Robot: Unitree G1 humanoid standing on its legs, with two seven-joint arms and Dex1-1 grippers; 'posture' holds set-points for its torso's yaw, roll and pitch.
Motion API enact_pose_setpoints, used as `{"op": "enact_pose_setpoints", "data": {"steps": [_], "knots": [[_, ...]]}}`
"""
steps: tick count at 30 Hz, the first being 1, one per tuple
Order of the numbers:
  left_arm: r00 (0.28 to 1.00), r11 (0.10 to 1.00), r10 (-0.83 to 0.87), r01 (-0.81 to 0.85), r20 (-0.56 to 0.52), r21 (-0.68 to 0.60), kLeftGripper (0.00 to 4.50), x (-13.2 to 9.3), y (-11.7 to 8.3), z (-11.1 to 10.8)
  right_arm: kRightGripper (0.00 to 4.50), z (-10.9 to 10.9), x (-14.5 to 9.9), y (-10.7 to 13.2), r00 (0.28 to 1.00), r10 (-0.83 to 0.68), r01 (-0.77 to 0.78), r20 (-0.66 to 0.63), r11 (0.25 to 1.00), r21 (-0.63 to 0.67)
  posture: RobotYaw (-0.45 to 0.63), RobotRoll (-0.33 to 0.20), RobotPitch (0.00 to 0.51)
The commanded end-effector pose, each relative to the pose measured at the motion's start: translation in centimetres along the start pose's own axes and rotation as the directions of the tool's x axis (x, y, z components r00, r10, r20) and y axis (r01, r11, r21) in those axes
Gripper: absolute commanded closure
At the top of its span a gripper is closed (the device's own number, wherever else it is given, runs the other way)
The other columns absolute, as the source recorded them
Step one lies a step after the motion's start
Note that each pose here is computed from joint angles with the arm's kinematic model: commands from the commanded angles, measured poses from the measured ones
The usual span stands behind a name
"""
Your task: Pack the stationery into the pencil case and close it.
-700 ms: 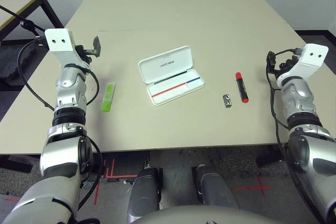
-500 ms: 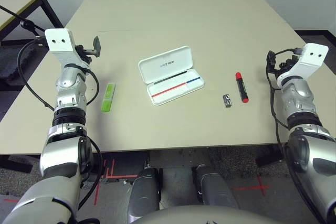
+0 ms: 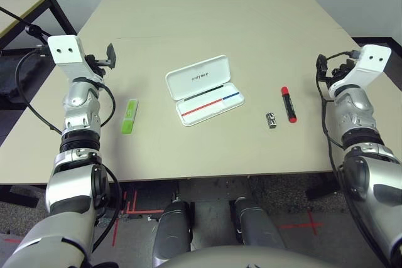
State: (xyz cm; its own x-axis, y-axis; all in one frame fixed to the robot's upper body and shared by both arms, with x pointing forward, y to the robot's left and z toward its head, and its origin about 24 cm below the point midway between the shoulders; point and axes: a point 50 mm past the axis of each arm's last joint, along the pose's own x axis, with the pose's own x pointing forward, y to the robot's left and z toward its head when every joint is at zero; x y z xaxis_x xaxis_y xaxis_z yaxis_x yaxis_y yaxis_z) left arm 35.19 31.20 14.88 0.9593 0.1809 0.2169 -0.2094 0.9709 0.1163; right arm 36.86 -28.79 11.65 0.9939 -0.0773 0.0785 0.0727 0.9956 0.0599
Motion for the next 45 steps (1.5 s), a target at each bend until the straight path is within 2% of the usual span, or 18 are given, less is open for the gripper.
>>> {"op": "enact_pose_setpoints", "data": {"steps": [1,3,8,12,16,18,20,23,28,32,36,38,41,45], "knots": [[0.999,0.999,-0.036,0.036,-0.024,0.002,0.03,-0.5,0.4,-0.2,0.00,0.5,0.0,0.2,0.988,0.150,-0.153,-0.045,0.985,-0.075,-0.05,0.000,0.050],[0.997,0.997,-0.074,0.074,-0.033,0.009,0.03,-0.8,0.6,-0.2,0.00,0.6,-0.3,0.6,0.951,0.293,-0.305,-0.102,0.942,-0.138,-0.04,0.000,0.051],[0.994,0.994,-0.105,0.106,-0.045,0.025,0.03,-1.3,1.1,0.0,0.00,0.6,-1.8,1.3,0.785,0.549,-0.612,-0.288,0.761,-0.216,-0.04,0.000,0.052],[0.990,0.991,-0.131,0.132,-0.049,0.024,0.03,-1.4,1.1,0.3,0.00,0.8,-2.9,2.0,0.651,0.657,-0.750,-0.381,0.633,-0.192,-0.03,0.000,0.055],[0.972,0.974,-0.222,0.224,-0.071,0.026,0.03,-1.6,0.6,0.6,0.00,0.8,-3.7,2.5,0.562,0.707,-0.815,-0.428,0.561,-0.143,-0.03,0.000,0.056],[0.943,0.947,-0.315,0.320,-0.104,0.034,0.03,-2.1,0.0,0.7,0.00,0.9,-3.9,2.7,0.545,0.713,-0.826,-0.441,0.547,-0.137,-0.03,0.000,0.058],[0.876,0.882,-0.456,0.468,-0.158,0.048,0.03,-3.1,-1.0,0.9,0.00,0.9,-4.0,2.8,0.541,0.712,-0.828,-0.447,0.542,-0.139,-0.03,0.000,0.062],[0.711,0.719,-0.655,0.690,-0.255,0.079,0.03,-5.4,-2.4,1.1,0.00,0.9,-4.1,2.9,0.534,0.714,-0.832,-0.453,0.538,-0.134,-0.03,0.000,0.067],[0.438,0.462,-0.817,0.886,-0.375,0.030,0.03,-9.0,-4.5,1.5,0.00,0.5,-4.3,3.1,0.522,0.717,-0.838,-0.462,0.532,-0.123,-0.02,0.000,0.075],[0.296,0.331,-0.857,0.944,-0.421,-0.010,0.03,-10.5,-5.9,2.0,0.00,0.3,-4.4,3.2,0.520,0.714,-0.839,-0.470,0.531,-0.120,-0.02,0.000,0.078],[0.225,0.257,-0.865,0.966,-0.449,-0.011,0.03,-10.9,-7.2,2.4,0.00,0.1,-4.3,3.4,0.510,0.716,-0.844,-0.477,0.523,-0.117,-0.02,0.000,0.080],[0.208,0.234,-0.875,0.972,-0.437,-0.006,0.03,-10.7,-8.6,2.7,0.00,0.0,-4.3,3.5,0.508,0.717,-0.845,-0.478,0.521,-0.117,-0.01,0.000,0.080],[0.208,0.240,-0.884,0.971,-0.418,-0.023,0.03,-10.2,-10.4,2.8,0.00,0.0,-4.1,3.7,0.505,0.717,-0.848,-0.480,0.517,-0.119,-0.01,0.000,0.078],[0.193,0.238,-0.875,0.970,-0.445,-0.047,0.03,-9.5,-12.2,2.0,0.00,-0.2,-3.9,3.9,0.507,0.722,-0.847,-0.471,0.519,-0.116,-0.01,0.000,0.074]]}}
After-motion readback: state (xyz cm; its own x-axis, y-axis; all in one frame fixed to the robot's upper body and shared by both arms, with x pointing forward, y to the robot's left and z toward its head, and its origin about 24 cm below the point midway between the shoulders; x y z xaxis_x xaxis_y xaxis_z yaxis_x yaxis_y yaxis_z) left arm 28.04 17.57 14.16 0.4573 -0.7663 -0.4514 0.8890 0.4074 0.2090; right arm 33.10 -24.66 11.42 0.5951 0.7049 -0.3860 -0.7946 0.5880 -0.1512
